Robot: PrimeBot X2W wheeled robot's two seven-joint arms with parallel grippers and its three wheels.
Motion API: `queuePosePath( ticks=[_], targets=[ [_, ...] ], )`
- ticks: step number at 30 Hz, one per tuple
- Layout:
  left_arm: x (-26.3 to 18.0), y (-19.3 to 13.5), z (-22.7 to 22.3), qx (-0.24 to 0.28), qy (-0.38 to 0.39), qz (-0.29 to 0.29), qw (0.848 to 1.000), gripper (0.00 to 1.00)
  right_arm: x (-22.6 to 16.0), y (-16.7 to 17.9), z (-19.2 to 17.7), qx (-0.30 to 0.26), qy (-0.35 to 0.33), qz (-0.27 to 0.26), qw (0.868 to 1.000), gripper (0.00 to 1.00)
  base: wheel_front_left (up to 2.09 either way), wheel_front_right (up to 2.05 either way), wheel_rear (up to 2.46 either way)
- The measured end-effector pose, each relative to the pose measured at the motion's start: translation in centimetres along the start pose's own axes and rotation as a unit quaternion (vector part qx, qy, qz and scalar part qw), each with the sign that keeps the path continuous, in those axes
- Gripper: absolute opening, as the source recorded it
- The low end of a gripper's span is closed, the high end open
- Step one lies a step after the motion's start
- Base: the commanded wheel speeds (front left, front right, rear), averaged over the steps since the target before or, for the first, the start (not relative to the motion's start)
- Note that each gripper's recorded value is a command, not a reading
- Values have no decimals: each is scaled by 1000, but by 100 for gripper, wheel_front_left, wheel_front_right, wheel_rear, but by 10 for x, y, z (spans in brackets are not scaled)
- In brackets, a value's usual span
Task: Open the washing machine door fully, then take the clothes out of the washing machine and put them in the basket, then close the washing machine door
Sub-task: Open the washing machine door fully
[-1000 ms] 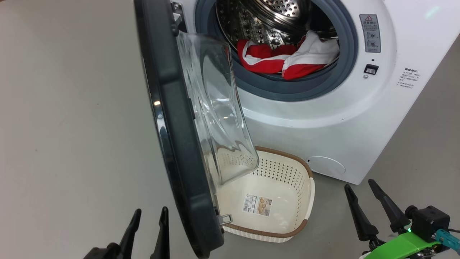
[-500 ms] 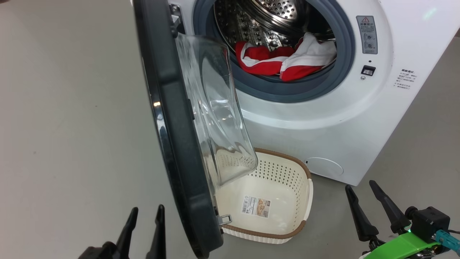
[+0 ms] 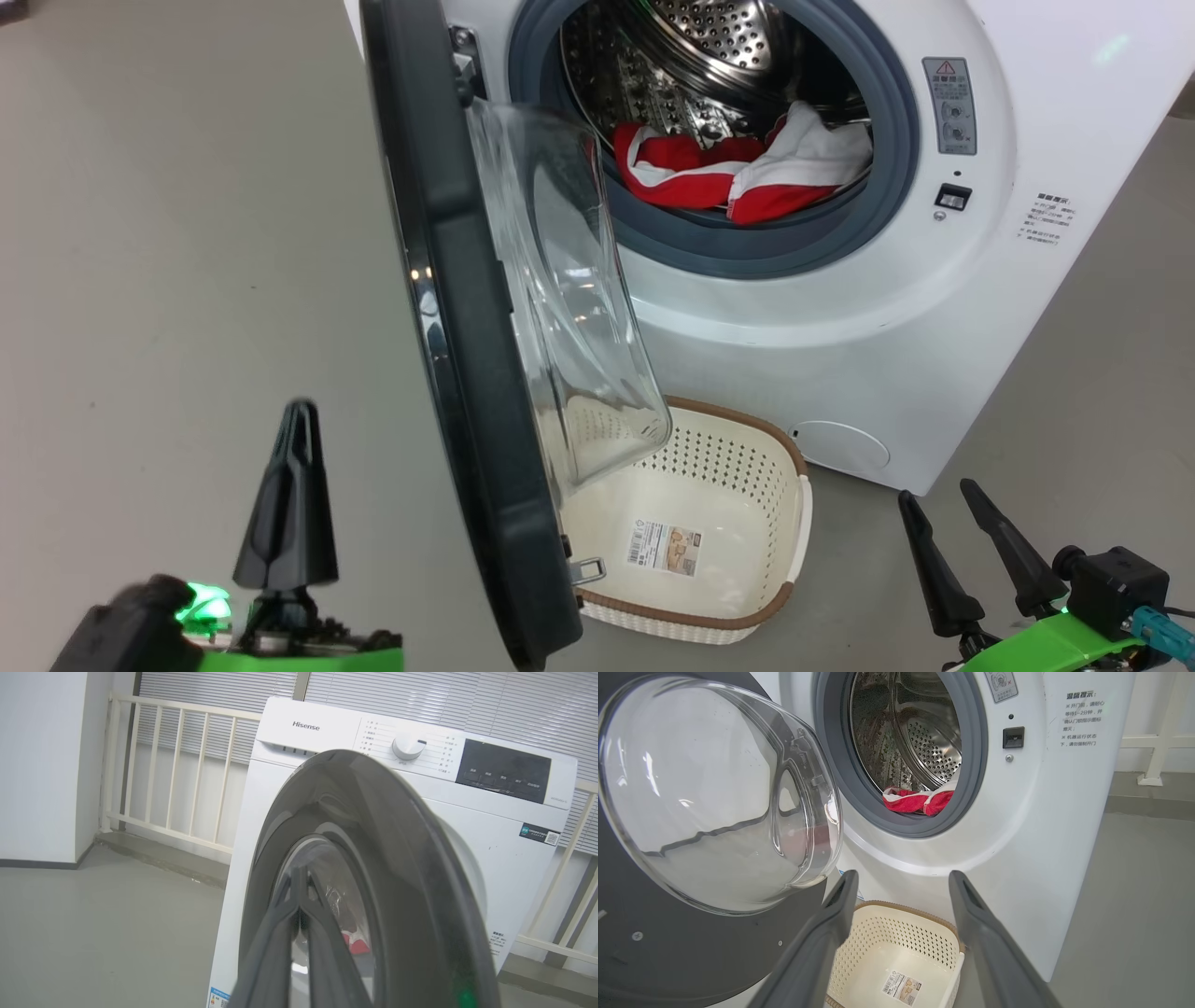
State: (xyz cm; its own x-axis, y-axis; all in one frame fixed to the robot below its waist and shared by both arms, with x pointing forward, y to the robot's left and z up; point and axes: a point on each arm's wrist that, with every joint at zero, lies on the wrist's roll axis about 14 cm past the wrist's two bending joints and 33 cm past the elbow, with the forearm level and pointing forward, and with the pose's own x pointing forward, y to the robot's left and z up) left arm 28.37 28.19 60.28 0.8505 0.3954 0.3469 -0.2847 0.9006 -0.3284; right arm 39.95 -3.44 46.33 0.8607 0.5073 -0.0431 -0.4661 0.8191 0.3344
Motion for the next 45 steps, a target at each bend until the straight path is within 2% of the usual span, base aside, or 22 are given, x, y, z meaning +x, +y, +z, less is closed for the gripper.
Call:
queuePosePath(
  ticks=[3,7,10,13,16,25,35,45],
  targets=[
    [6,-37,36,12,-61,-54,997,0,0,1,1,0,-1,0,1000,100,0,0,0],
    [-1,-84,52,-8,-87,-120,989,0,0,1,0,1,-1,1,1000,100,0,0,0],
    [-13,-116,34,-34,-56,-165,984,0,-1,1,0,1,-1,0,1000,100,0,0,0],
    [-32,-131,-9,-58,21,-185,981,0,-2,2,-1,2,1,2,1000,100,0,0,0],
    [-47,-129,-48,-85,94,-174,977,0,-2,3,-3,3,3,3,1000,100,0,0,0],
    [-65,-111,-105,-90,191,-142,967,0,-4,-1,-4,4,5,-2,1000,100,0,0,0],
    [-56,-82,-104,-76,183,-92,976,0,-1,1,-5,4,5,2,1000,100,0,0,0],
    [-47,-26,-94,-37,162,-9,986,0,5,9,-9,6,11,16,1000,100,0,0,0]
  ],
)
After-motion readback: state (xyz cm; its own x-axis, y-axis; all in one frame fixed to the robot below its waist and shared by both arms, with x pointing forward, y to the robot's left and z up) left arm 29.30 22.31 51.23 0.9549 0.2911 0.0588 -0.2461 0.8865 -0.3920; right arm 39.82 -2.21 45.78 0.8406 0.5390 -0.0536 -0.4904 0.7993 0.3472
